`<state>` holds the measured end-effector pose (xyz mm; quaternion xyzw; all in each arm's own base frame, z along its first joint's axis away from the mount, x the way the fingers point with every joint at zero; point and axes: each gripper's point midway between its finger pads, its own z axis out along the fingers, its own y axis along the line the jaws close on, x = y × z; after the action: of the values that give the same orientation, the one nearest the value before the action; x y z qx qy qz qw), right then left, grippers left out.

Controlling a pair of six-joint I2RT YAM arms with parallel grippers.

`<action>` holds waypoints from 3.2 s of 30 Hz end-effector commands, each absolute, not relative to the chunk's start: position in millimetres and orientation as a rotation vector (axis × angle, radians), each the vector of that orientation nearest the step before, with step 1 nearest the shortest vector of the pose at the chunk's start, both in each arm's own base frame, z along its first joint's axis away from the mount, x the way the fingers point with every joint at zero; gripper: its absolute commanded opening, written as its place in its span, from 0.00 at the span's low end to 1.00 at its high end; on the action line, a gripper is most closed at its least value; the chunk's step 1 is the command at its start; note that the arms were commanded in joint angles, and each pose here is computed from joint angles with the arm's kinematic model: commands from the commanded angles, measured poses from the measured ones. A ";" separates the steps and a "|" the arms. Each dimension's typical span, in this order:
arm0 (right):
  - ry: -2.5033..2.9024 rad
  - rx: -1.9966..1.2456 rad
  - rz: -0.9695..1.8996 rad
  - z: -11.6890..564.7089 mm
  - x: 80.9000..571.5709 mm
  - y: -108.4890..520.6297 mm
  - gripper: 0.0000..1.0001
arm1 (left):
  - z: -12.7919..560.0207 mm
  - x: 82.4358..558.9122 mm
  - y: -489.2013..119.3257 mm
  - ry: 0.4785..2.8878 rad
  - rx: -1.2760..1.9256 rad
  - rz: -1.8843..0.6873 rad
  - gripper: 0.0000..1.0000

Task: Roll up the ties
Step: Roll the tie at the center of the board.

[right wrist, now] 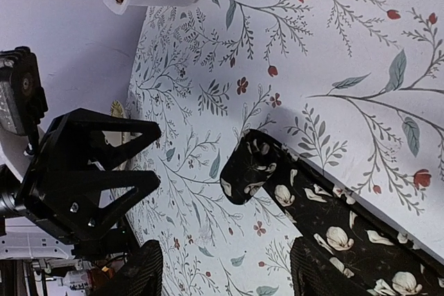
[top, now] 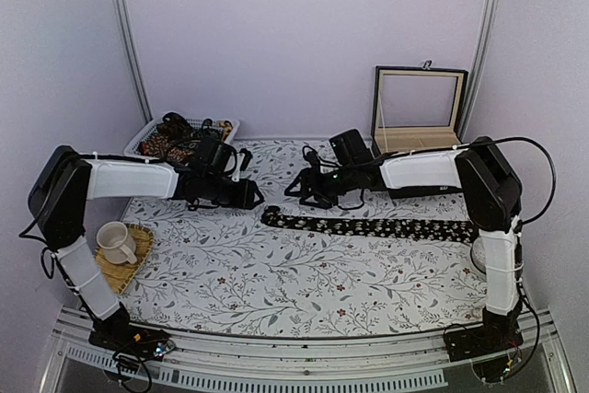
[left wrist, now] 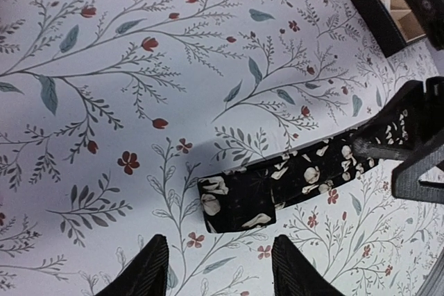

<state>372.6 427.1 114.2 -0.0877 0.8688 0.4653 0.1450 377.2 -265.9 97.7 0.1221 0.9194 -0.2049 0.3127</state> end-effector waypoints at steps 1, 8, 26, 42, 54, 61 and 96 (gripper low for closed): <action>2.579 -0.221 1.389 73.7 371.8 453.4 0.62 | 96.0 382.8 -284.2 2.380 0.314 -0.758 0.50; 2.622 -0.164 1.434 49.6 372.6 469.0 0.57 | 79.4 385.0 -282.9 2.411 0.307 -0.748 0.50; 2.678 -0.122 1.480 17.0 368.9 482.0 0.41 | 42.5 382.3 -282.4 2.471 0.309 -0.757 0.46; 2.704 -0.095 1.479 3.5 370.5 483.8 0.24 | 29.1 377.1 -287.6 2.492 0.315 -0.810 0.35; 2.743 -0.087 1.460 -16.6 365.1 479.3 0.08 | 30.6 375.1 -278.7 2.462 0.220 -0.946 0.38; 2.756 -0.078 1.437 -29.4 366.1 478.3 0.08 | 30.7 373.2 -278.3 2.442 0.193 -1.049 0.40; 2.768 -0.075 1.436 -27.4 364.9 472.9 0.14 | 24.4 379.3 -276.8 1.915 1.774 -0.308 0.90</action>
<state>374.0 484.4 28.7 -0.0448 0.8645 0.4985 0.0457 387.8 -277.7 38.9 0.6165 0.7262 -0.1196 0.2799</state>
